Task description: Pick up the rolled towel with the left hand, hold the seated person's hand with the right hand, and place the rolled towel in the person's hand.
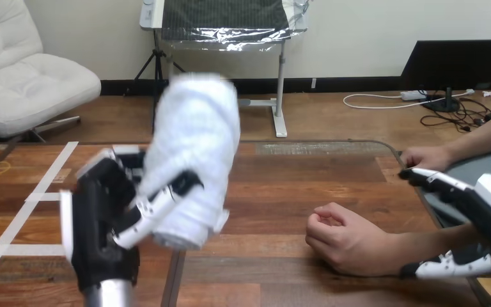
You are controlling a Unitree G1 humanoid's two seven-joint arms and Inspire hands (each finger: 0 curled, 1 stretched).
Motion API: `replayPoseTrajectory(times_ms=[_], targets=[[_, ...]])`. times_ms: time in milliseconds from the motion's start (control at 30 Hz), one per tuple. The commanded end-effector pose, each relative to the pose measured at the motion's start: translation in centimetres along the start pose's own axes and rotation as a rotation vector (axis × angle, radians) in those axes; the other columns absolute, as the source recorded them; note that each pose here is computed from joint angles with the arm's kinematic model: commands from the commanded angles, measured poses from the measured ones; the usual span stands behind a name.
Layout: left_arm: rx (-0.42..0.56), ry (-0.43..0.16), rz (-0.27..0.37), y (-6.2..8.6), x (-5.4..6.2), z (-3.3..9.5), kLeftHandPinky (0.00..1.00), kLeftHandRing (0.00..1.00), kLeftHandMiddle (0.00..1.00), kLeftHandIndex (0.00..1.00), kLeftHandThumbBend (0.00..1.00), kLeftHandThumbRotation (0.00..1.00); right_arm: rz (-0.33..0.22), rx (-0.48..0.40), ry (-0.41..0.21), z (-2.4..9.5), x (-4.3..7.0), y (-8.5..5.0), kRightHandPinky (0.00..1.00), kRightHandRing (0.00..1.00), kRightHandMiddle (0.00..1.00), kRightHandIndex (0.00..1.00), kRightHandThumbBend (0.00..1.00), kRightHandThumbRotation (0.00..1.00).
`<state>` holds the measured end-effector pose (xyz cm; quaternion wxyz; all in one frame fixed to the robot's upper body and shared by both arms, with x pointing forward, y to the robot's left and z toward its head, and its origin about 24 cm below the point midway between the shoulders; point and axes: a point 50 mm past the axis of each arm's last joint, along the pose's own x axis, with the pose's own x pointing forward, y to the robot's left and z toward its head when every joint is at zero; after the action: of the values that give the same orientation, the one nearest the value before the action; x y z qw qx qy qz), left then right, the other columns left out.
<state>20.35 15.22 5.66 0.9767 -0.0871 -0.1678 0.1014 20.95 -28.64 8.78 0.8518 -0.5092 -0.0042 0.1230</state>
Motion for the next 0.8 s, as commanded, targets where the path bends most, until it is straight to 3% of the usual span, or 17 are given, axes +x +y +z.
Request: replayPoseTrajectory(times_ms=[0,767], targets=[[-0.165,-0.409,-0.074,-2.3,3.3,6.6,0.21,0.28,0.35,0.38,0.45,0.0,-0.075,-0.121,-0.069,1.1,2.3,-3.8,0.81,0.85,0.86,0.86,1.0,0.15],[-0.221,-0.445,-0.114,-2.6,4.0,6.6,0.2,0.28,0.34,0.36,0.4,0.0,0.003,-0.195,-0.015,0.3,3.9,-3.0,0.79,0.82,0.83,0.83,1.0,0.04]])
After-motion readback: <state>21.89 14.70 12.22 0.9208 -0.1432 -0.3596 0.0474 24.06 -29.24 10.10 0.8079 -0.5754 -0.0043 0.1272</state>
